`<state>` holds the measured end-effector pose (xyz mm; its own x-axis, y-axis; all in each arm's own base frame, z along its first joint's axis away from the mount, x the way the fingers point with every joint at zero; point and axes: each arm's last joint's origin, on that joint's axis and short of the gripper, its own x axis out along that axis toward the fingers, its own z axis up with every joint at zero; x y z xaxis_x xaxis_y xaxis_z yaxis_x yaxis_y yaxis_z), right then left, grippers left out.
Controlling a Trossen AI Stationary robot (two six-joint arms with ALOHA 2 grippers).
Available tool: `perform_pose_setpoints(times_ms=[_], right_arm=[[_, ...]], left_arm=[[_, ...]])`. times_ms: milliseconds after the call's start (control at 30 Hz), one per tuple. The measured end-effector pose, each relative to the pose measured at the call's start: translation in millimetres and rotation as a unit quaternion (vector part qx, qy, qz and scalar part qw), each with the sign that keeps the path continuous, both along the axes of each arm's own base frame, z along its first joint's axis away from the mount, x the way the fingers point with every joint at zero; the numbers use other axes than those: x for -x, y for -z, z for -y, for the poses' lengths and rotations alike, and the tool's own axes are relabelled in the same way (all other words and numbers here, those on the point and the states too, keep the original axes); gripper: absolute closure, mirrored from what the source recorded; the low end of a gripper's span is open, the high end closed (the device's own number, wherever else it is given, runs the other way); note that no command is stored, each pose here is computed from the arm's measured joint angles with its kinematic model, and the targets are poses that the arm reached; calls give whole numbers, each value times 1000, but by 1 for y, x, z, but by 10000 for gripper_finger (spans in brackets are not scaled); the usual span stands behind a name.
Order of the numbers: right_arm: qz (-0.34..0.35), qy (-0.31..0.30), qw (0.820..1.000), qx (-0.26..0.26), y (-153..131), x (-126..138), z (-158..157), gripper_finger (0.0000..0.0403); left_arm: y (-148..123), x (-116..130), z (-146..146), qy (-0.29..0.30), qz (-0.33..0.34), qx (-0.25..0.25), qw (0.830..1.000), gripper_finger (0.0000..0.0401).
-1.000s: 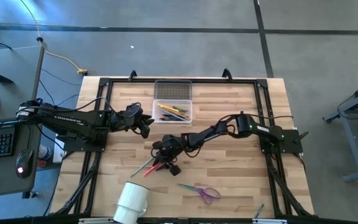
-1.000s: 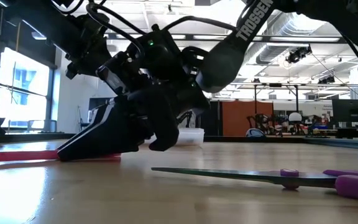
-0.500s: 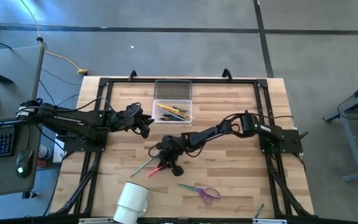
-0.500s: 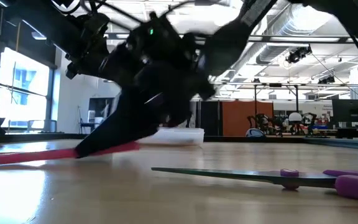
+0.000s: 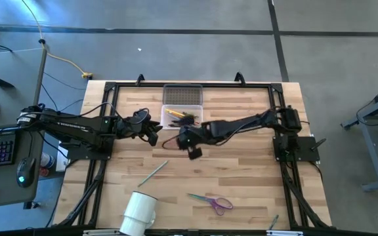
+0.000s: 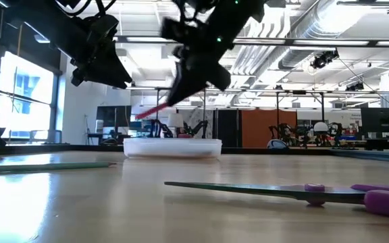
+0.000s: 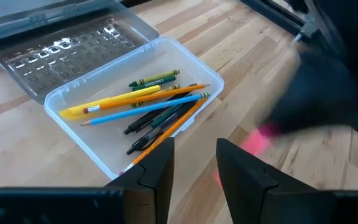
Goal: Pick & place school supplies into a supply box
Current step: Put the pink pen into the supply box, then put the blue pencil into the supply box
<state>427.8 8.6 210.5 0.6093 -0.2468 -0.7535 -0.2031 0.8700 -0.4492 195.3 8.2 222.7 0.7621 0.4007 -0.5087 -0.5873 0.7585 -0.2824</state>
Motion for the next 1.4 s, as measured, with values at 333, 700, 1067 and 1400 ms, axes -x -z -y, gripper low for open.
perform_pose_setpoints(times_ms=[333, 700, 1067, 1400], right_arm=[[8, 150, 987, -64, 14, 2, 70, 374], [28, 186, 972, -139, 56, -12, 101, 293], [122, -93, 977, -152, 47, -44, 11, 272], [123, -100, 979, -131, 46, -43, -26, 274]], left_arm=[[0, 0, 0, 0, 0, 0, 1000, 245], [0, 0, 0, -1, 1, 0, 1000, 245], [0, 0, 0, -3, 0, -2, 1000, 245], [0, 0, 0, -2, 1, 0, 1000, 245]])
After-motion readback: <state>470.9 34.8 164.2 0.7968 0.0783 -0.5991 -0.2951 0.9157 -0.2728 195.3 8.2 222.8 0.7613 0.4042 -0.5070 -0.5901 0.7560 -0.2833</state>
